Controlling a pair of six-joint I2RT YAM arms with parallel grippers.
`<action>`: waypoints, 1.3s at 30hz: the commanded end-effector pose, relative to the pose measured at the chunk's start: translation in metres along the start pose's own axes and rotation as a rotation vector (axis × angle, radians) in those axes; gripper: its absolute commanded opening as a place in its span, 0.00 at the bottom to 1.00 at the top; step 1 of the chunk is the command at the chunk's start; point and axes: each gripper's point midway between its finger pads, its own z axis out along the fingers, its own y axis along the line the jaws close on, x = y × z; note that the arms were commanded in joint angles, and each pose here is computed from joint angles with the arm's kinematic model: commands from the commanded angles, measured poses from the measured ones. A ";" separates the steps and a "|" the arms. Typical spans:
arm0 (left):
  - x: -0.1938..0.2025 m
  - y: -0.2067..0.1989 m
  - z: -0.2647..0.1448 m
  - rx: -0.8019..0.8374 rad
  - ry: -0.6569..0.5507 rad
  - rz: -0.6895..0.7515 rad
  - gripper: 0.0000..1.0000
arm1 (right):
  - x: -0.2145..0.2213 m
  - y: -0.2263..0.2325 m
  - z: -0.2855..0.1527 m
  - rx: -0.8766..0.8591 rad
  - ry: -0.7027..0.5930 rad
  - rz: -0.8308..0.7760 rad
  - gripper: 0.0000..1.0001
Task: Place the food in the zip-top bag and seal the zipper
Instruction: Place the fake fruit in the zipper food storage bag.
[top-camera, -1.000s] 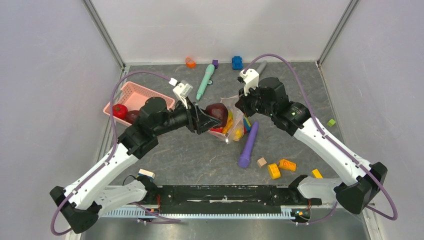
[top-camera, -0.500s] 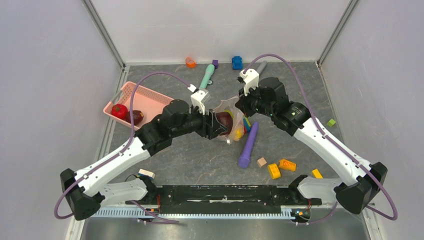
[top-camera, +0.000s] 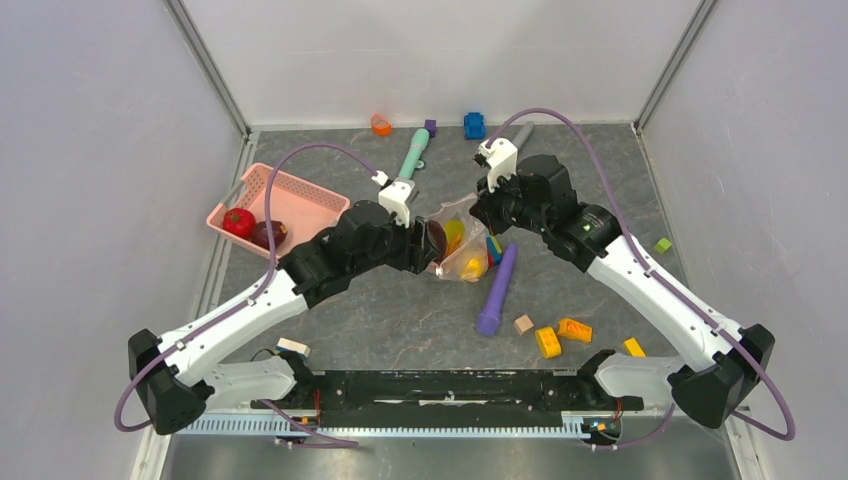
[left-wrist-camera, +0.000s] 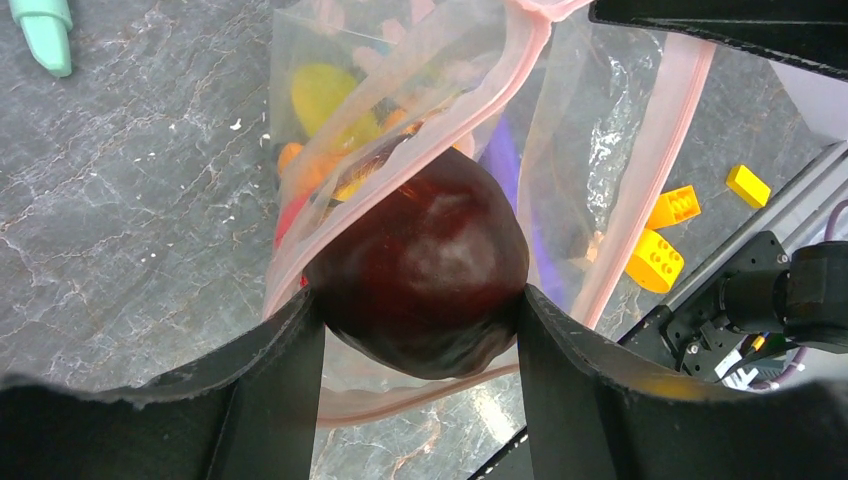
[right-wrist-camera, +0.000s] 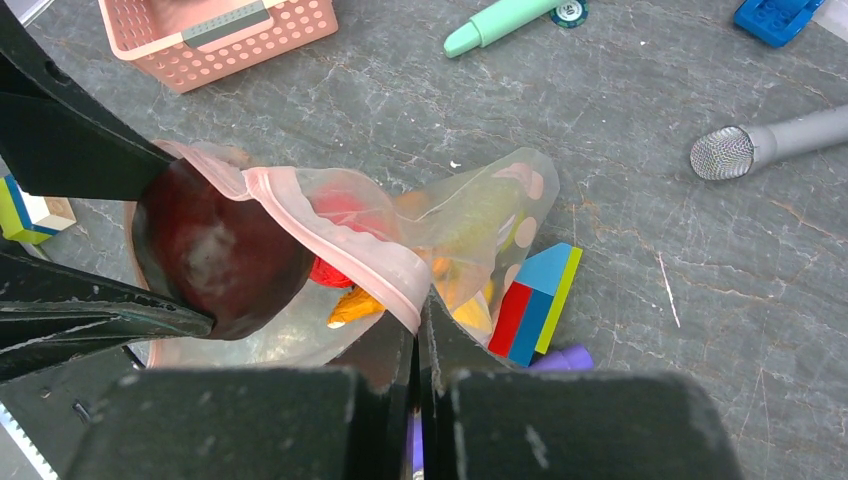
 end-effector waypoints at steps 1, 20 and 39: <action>-0.016 -0.001 -0.001 -0.015 -0.038 0.031 0.42 | -0.016 -0.002 -0.010 0.011 -0.061 -0.003 0.00; -0.019 -0.029 -0.009 0.140 -0.038 0.045 1.00 | -0.015 -0.003 -0.010 0.019 -0.060 -0.004 0.00; -0.065 0.001 -0.085 -0.017 -0.258 -0.074 1.00 | -0.013 -0.004 -0.008 0.020 -0.054 -0.006 0.00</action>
